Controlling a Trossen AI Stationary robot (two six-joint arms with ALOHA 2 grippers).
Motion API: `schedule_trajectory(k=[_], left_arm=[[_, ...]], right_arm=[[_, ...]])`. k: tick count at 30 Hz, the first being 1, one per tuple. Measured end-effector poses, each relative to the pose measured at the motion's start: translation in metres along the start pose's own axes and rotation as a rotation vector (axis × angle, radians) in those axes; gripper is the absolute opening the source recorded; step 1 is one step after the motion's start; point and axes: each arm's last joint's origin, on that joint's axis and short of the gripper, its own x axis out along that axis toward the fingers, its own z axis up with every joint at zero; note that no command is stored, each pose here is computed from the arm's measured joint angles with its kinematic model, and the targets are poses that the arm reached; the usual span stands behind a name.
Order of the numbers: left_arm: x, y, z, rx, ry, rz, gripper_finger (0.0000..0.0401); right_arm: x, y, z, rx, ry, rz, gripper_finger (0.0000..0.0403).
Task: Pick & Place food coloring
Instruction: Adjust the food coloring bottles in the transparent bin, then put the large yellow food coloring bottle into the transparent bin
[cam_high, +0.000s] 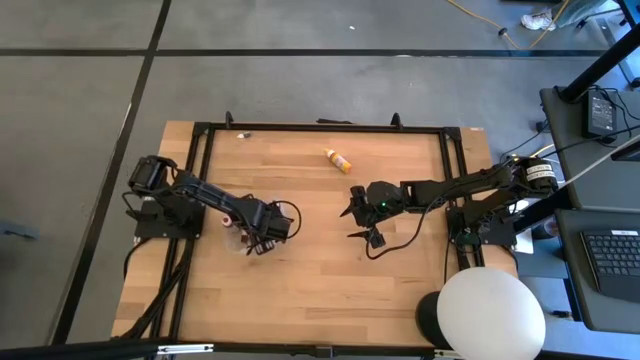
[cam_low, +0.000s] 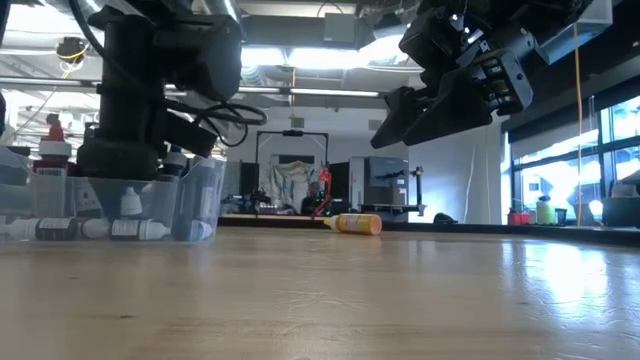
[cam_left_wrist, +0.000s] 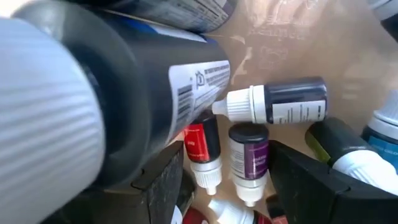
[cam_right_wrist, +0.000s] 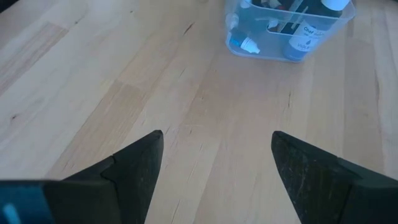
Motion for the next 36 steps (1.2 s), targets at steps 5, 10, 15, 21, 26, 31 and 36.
schedule_trajectory(k=[5, 10, 15, 21, 26, 31, 36], left_arm=[[-0.004, 0.001, 0.000, 0.012, -0.017, -0.020, 0.0223], [-0.011, 0.003, -0.001, 0.005, -0.044, -0.042, 0.0225], [-0.017, 0.004, -0.002, 0.001, -0.043, -0.093, 0.0223], [-0.028, 0.008, -0.005, -0.004, -0.069, -0.138, 0.0224], [-0.050, 0.016, -0.008, -0.007, -0.143, -0.203, 0.0225], [-0.078, 0.028, -0.013, 0.005, -0.270, -0.290, 0.0222], [-0.104, 0.041, -0.017, 0.076, -0.488, -0.331, 0.0224]], right_arm=[[0.000, 0.000, 0.000, 0.000, 0.000, 0.000, 0.0302], [0.000, 0.000, 0.000, 0.000, 0.000, 0.000, 0.0302], [0.000, 0.000, 0.000, 0.000, 0.001, 0.000, 0.0302], [0.000, 0.000, 0.000, 0.000, 0.001, 0.000, 0.0302], [0.000, 0.000, 0.000, 0.000, 0.001, 0.000, 0.0302], [0.000, 0.000, 0.000, 0.000, 0.000, 0.000, 0.0302], [0.000, 0.001, 0.001, 0.002, -0.002, 0.003, 0.0302]])
